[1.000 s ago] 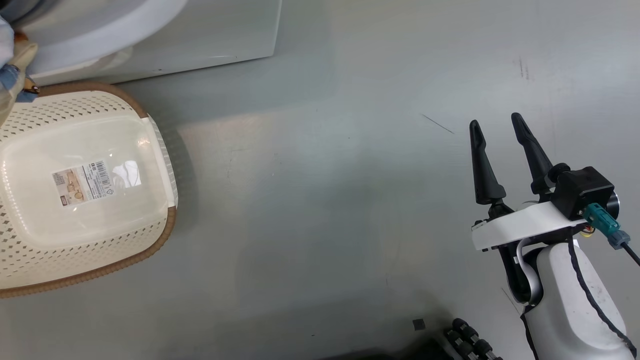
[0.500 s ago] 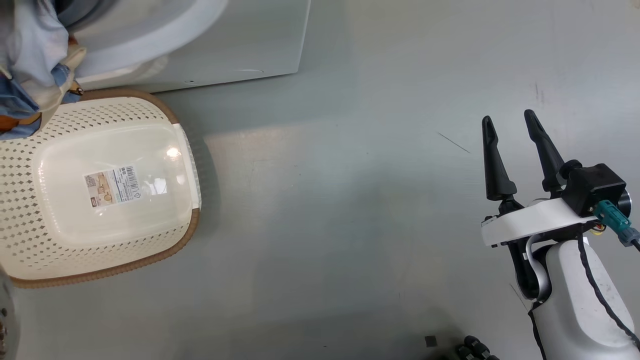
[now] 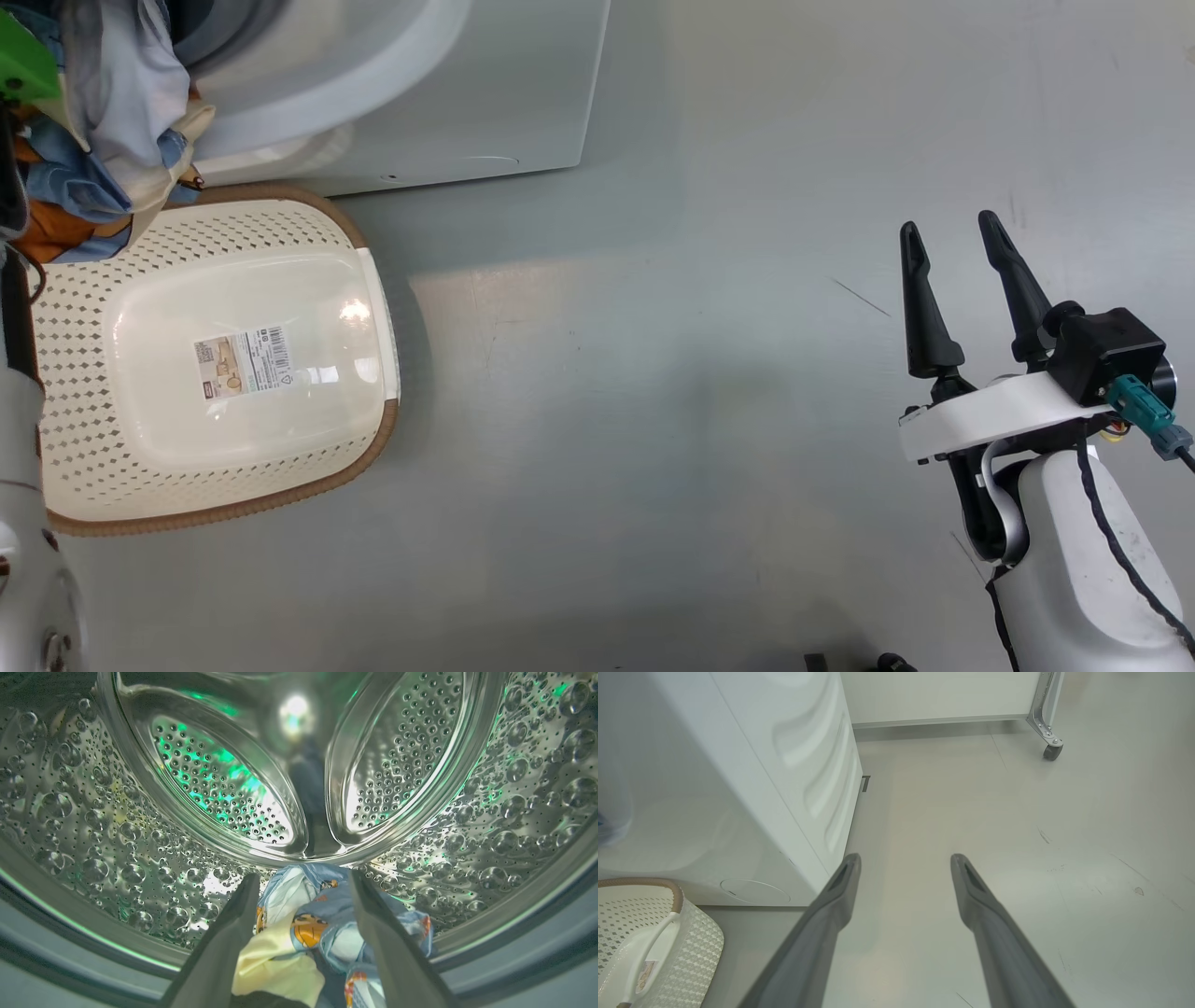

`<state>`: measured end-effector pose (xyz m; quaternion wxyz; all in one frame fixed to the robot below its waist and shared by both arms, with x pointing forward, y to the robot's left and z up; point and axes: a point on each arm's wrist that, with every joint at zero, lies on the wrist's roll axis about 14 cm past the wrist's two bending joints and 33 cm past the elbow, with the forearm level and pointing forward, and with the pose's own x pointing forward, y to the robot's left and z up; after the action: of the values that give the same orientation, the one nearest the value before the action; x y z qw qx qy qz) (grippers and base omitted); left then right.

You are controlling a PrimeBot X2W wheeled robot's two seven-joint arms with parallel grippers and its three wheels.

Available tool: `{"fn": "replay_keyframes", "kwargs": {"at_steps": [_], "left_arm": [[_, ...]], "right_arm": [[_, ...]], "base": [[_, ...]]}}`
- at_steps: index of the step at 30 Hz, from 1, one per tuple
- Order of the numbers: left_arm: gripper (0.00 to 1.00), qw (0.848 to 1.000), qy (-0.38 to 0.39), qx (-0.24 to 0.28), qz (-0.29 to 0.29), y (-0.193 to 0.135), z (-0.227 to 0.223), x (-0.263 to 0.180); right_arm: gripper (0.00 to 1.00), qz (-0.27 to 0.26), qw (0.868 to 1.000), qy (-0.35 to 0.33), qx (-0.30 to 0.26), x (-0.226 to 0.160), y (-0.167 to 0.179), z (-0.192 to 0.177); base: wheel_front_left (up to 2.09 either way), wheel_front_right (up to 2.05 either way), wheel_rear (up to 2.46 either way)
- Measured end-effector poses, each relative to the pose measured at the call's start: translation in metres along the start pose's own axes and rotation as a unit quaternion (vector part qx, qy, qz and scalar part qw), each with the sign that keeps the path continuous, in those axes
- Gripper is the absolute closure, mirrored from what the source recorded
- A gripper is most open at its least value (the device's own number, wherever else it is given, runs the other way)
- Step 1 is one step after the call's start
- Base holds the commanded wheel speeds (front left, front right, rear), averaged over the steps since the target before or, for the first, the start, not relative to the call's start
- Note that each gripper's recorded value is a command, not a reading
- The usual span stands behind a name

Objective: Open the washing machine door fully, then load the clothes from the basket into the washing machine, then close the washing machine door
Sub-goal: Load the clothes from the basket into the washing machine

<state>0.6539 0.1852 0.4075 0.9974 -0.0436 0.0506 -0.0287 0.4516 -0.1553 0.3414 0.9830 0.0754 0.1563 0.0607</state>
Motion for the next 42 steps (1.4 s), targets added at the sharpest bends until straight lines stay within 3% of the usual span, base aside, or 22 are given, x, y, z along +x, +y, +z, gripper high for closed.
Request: {"fn": "replay_keyframes", "kwargs": {"at_steps": [10, 28, 42], "left_arm": [[0.0, 0.999, -0.041, -0.004, 0.001, 0.005, 0.023, -0.018], [0.0, 0.998, -0.032, -0.046, 0.036, 0.011, -0.007, -0.081], [0.0, 0.996, 0.02, -0.06, 0.063, 0.012, -0.048, -0.134]], "right_arm": [[0.0, 0.003, 1.0, -0.012, 0.001, 0.0, 0.003, 0.009], [0.0, 0.01, 1.0, -0.018, 0.0, 0.001, 0.007, 0.014], [0.0, 0.014, 1.0, -0.017, 0.0, 0.001, 0.01, 0.013]], "base": [[0.0, 0.0, 0.0], [0.0, 0.0, 0.0], [0.0, 0.0, 0.0]]}}
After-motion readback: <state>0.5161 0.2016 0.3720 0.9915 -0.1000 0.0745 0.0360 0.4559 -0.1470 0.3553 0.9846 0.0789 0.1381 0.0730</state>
